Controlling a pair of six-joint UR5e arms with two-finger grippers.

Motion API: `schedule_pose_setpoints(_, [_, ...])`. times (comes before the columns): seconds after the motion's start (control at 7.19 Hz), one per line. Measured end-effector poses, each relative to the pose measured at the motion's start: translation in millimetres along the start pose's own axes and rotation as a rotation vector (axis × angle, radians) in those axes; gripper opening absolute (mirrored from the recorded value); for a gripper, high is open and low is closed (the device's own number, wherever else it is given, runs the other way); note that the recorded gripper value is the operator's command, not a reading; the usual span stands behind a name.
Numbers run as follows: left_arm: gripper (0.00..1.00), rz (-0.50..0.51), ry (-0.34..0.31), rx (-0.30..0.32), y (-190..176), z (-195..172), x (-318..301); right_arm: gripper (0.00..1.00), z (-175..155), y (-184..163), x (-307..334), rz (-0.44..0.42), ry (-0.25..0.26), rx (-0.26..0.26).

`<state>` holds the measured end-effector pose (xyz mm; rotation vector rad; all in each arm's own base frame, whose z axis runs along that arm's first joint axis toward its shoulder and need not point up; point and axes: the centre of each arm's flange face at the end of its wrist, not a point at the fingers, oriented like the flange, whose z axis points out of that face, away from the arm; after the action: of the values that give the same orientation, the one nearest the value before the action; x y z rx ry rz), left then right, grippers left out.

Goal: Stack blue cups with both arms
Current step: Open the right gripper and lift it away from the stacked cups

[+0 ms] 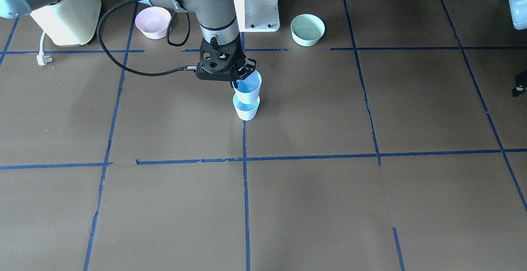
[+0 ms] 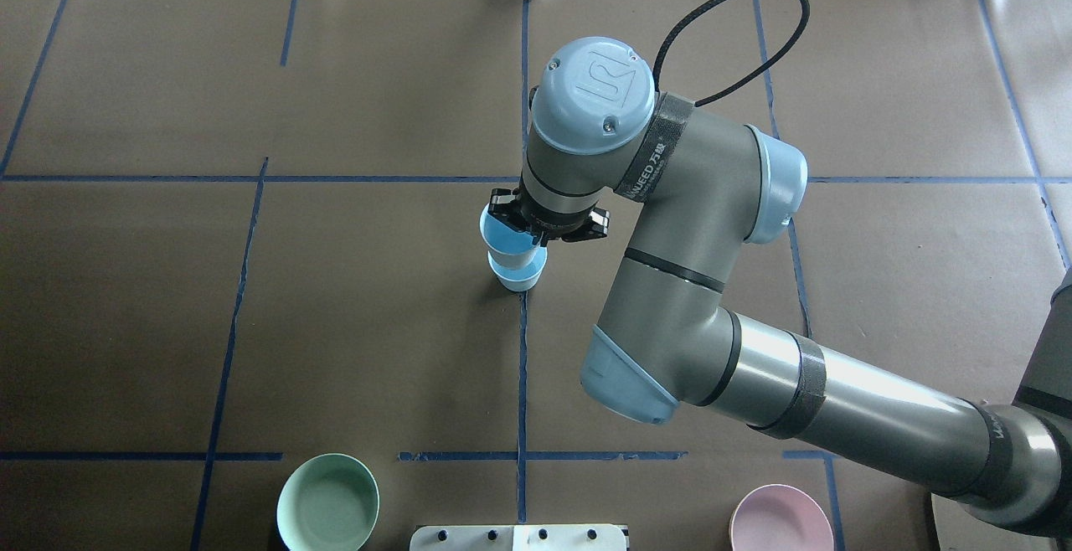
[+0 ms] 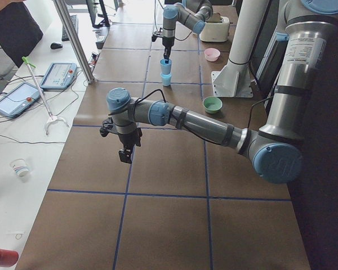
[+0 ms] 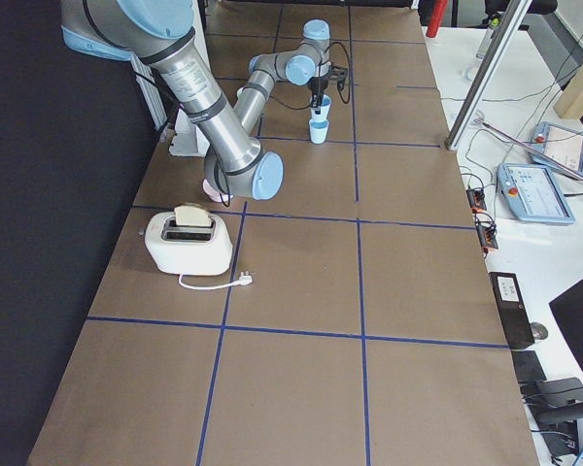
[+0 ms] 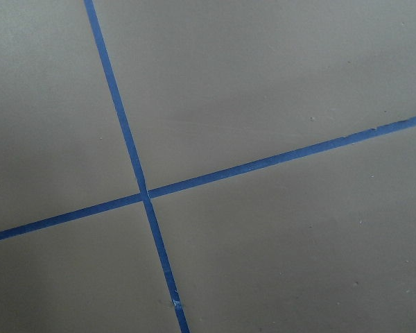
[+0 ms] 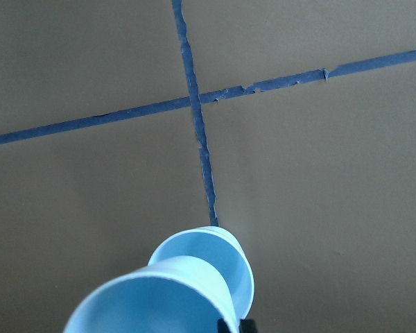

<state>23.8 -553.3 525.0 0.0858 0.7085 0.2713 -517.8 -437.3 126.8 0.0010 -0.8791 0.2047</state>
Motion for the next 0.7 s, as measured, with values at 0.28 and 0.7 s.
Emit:
schedule_pose_setpoints(0.28, [1.00, 0.000, 0.004, 0.001, 0.0, -0.2, 0.2, 1.00, -1.1, 0.5, 0.8, 0.000, -0.002, 0.001])
schedule_pose_setpoints(0.7, [1.00, -0.001, 0.004, 0.001, 0.1, -0.4, -0.3, 1.00, -6.0, 0.1, 1.7, -0.002, -0.009, 0.008])
